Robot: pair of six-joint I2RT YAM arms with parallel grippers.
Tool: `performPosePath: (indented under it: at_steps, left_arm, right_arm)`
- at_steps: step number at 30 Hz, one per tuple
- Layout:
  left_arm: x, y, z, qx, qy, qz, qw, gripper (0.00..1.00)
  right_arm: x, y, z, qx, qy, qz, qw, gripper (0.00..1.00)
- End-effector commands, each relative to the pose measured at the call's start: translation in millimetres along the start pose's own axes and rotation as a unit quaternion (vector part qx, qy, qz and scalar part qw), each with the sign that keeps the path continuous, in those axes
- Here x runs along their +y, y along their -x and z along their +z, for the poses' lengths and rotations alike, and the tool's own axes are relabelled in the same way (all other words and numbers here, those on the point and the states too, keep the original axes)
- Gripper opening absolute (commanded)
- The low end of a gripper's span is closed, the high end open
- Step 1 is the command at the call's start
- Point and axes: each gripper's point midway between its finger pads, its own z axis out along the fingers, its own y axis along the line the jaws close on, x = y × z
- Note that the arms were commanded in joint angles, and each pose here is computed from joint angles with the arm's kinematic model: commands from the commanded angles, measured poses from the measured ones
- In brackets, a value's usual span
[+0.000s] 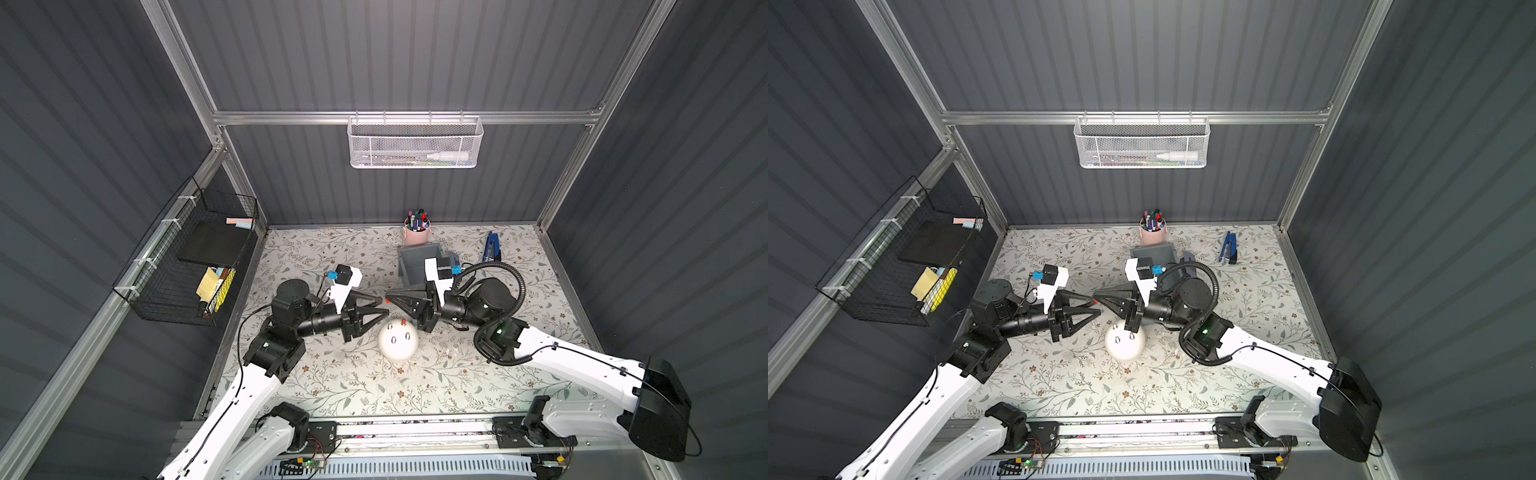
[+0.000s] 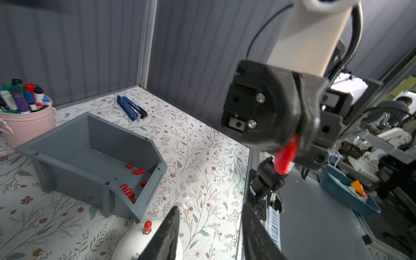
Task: Cover the protruding screws with screw protection sleeves
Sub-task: Pick up the screw protection sleeve from the storage box.
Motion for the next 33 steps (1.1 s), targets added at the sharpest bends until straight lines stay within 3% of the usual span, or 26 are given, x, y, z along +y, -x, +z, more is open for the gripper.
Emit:
performPosePath:
  at_steps: [1, 7, 11, 16, 26, 29, 33]
  left_arm:
    - [0.1, 26.7, -3.0, -0.055, -0.003, 0.005, 0.998, 0.44]
    - [-16.6, 29.0, -1.3, -0.05, -0.063, 0.024, 0.996, 0.38]
    - [-21.6, 25.4, -0.8, -0.04, -0.082, 0.036, 0.995, 0.48]
    - [-22.0, 24.0, 0.8, -0.034, -0.091, 0.033, 0.995, 0.48]
    - [-33.2, 38.4, -0.1, -0.045, -0.124, 0.031, 0.991, 0.35]
    - [-34.4, 39.4, -0.8, -0.047, -0.125, 0.031, 0.991, 0.27]
    - [-35.7, 41.5, -1.5, -0.05, -0.125, 0.034, 0.99, 0.26]
  right_arm:
    - [7.4, 12.1, 5.2, -0.023, 0.014, -0.013, 1.0, 0.05]
    - [2.4, 10.8, 4.3, -0.034, -0.004, -0.011, 0.999, 0.04]
    - [0.3, 14.5, -0.6, -0.045, -0.018, -0.014, 0.999, 0.03]
    - [-0.7, 13.8, -2.7, -0.041, -0.025, -0.02, 0.999, 0.03]
    - [-8.3, 6.1, -1.3, -0.031, -0.04, -0.015, 0.999, 0.03]
    - [-8.6, 5.6, -0.5, -0.024, -0.042, -0.02, 0.999, 0.03]
    - [-9.0, 5.4, -0.6, -0.02, -0.044, -0.025, 0.999, 0.03]
